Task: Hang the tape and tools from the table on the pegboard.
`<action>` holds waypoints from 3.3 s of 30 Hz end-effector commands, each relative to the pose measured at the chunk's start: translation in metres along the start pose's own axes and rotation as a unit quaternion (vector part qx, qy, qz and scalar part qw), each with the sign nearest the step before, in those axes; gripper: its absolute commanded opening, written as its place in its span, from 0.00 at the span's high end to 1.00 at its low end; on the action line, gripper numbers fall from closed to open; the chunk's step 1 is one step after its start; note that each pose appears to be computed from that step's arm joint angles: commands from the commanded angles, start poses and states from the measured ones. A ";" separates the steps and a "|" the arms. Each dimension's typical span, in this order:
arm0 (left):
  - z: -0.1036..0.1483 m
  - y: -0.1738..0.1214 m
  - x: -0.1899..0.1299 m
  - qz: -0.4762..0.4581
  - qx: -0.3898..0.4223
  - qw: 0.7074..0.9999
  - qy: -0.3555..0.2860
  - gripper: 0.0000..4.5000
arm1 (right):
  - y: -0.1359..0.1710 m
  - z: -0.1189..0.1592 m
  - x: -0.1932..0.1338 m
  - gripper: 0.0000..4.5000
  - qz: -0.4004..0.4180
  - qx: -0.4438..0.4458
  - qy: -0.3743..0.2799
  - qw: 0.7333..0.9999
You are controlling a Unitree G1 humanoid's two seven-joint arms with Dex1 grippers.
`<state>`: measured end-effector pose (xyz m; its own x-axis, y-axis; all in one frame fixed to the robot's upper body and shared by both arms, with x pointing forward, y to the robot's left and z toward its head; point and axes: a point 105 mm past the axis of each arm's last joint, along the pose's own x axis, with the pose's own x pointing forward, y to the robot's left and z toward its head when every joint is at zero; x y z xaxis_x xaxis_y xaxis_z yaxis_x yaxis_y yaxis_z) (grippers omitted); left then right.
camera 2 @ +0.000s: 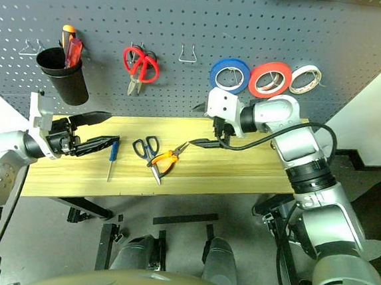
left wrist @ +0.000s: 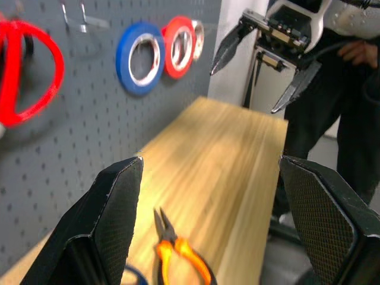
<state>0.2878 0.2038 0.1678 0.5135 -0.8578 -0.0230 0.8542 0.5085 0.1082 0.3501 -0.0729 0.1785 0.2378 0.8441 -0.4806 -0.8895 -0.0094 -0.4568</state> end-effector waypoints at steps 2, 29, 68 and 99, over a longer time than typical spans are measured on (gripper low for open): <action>-0.008 -0.001 -0.005 0.005 0.013 1.000 0.027 0.15 | -0.008 0.004 0.008 0.00 0.008 -0.047 0.009 0.999; -0.060 0.000 -0.013 0.028 0.026 0.989 0.141 0.15 | -0.007 -0.020 0.092 0.00 0.099 -0.188 0.109 0.971; -0.059 -0.029 -0.028 0.063 -0.004 0.989 0.133 0.15 | -0.005 -0.025 0.131 0.00 0.115 -0.313 0.250 0.909; -0.050 -0.049 -0.040 0.085 -0.024 0.989 0.116 0.15 | 0.000 -0.046 0.129 0.40 0.124 -0.286 0.308 0.899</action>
<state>0.2320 0.2188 0.1065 0.6502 -0.7106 -0.2690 0.7503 0.6563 0.0797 0.4010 0.0189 0.0957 0.4013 0.3622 -0.8413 -0.6056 -0.5842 -0.5403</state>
